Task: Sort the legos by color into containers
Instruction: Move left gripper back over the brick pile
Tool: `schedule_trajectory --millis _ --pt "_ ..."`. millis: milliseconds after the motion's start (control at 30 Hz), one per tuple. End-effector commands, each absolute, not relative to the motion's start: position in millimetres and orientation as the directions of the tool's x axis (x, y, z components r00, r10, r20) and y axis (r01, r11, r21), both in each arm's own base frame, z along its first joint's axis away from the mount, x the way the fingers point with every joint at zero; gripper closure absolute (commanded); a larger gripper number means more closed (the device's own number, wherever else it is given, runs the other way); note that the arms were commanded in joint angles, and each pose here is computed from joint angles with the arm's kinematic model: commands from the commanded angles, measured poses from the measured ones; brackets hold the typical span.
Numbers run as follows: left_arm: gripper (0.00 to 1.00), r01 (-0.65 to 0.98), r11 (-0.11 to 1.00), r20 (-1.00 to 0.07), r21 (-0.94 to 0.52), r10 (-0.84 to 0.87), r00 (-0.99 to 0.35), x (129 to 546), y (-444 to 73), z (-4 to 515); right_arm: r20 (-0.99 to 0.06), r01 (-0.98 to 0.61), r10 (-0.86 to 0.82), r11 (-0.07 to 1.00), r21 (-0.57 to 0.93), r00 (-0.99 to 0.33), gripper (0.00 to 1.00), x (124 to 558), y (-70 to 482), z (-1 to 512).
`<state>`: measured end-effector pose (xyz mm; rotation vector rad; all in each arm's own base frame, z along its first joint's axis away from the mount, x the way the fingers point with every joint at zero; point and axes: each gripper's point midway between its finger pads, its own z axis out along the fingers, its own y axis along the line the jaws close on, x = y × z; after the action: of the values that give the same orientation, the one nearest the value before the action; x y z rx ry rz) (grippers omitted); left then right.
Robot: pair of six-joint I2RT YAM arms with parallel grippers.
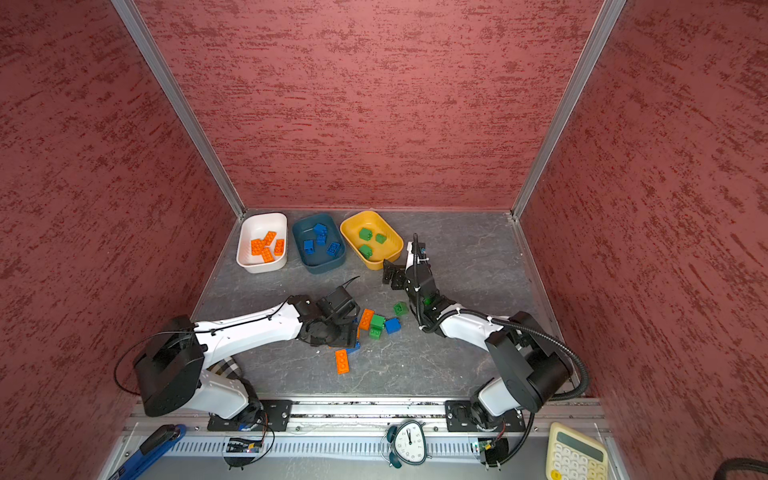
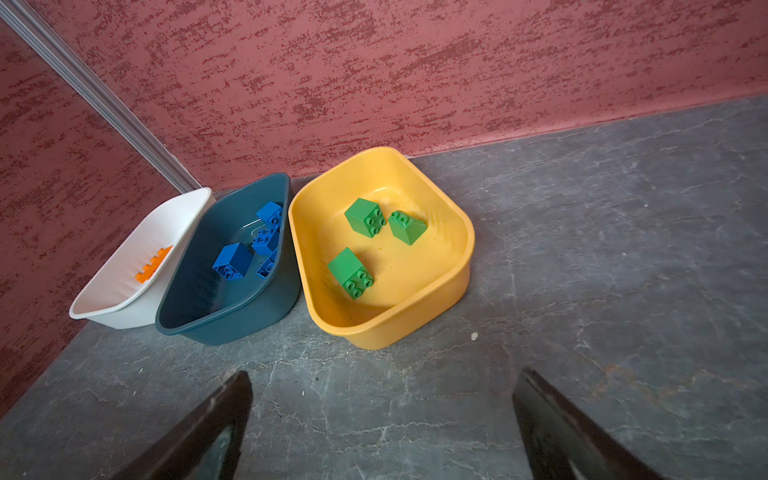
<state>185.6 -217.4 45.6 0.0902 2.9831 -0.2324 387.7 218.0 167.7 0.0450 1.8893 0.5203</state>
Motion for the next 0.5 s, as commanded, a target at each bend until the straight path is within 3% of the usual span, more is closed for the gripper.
schedule_trajectory --millis 0,300,467 --pt "0.19 0.001 0.995 -0.14 -0.102 -0.014 -0.99 184 -205 38 -0.878 -0.225 0.289 0.892 0.392 -0.382 0.01 393 223 174" --pt "0.31 -0.149 0.968 -0.161 -0.202 -0.183 -0.97 195 -187 46 -0.875 -0.218 0.287 0.895 0.39 -0.389 0.01 392 222 173" --pt "0.27 -0.188 0.933 -0.175 -0.308 -0.249 -0.952 205 -179 53 -0.875 -0.217 0.289 0.894 0.391 -0.389 0.01 392 222 174"
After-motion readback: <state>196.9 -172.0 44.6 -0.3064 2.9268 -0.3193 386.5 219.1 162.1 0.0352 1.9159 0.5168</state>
